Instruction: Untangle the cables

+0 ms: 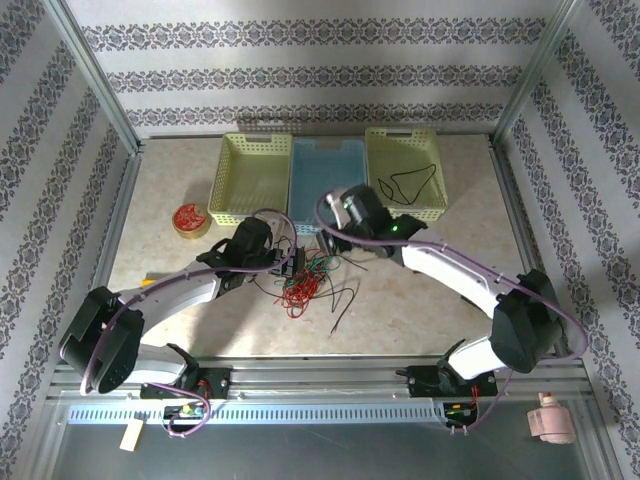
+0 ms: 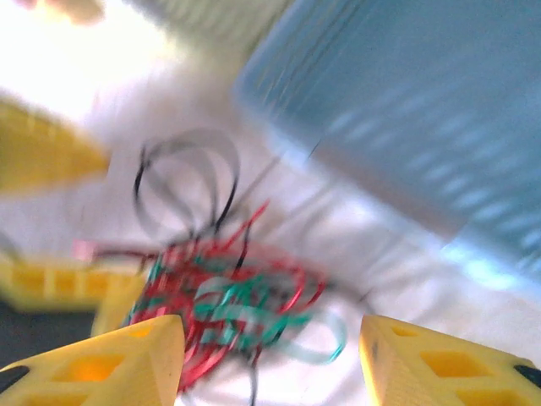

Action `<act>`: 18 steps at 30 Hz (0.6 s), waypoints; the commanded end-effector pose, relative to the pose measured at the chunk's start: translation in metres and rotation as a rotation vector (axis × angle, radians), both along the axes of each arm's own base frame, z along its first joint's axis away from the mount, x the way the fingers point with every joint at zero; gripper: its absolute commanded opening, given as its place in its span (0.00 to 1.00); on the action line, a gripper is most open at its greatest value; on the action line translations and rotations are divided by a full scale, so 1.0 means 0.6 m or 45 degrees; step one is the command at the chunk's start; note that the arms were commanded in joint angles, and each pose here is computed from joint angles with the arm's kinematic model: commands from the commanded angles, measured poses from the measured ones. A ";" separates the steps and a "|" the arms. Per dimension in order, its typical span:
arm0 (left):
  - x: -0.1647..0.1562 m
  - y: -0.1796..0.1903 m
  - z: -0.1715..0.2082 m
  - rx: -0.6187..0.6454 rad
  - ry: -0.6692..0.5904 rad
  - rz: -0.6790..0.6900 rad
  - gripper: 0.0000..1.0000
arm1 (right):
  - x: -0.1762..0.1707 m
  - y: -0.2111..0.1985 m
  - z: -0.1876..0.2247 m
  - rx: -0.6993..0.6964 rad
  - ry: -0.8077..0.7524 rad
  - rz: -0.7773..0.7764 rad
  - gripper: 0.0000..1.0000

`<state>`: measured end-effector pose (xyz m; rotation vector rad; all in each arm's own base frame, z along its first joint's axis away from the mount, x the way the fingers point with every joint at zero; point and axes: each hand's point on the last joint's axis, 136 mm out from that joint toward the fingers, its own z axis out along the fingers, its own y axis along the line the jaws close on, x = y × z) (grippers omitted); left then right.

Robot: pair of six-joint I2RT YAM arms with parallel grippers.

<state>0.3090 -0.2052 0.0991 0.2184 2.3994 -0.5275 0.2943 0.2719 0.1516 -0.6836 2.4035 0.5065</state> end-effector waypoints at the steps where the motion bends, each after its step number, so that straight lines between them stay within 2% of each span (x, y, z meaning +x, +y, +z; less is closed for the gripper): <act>1: 0.007 0.012 -0.009 0.032 0.032 0.041 0.95 | -0.088 -0.002 -0.067 -0.092 0.207 0.137 0.57; 5: 0.010 0.012 -0.022 0.079 0.042 0.016 0.95 | -0.114 -0.017 -0.122 -0.165 0.296 0.118 0.57; 13: 0.024 -0.001 -0.044 0.099 0.082 -0.004 0.94 | -0.106 -0.009 -0.179 -0.231 0.377 0.113 0.54; 17: 0.030 -0.004 -0.057 0.114 0.104 -0.005 0.93 | -0.085 -0.013 -0.204 -0.268 0.370 0.065 0.46; 18: 0.031 -0.006 -0.059 0.114 0.109 -0.007 0.93 | -0.080 -0.012 -0.207 -0.264 0.374 0.054 0.40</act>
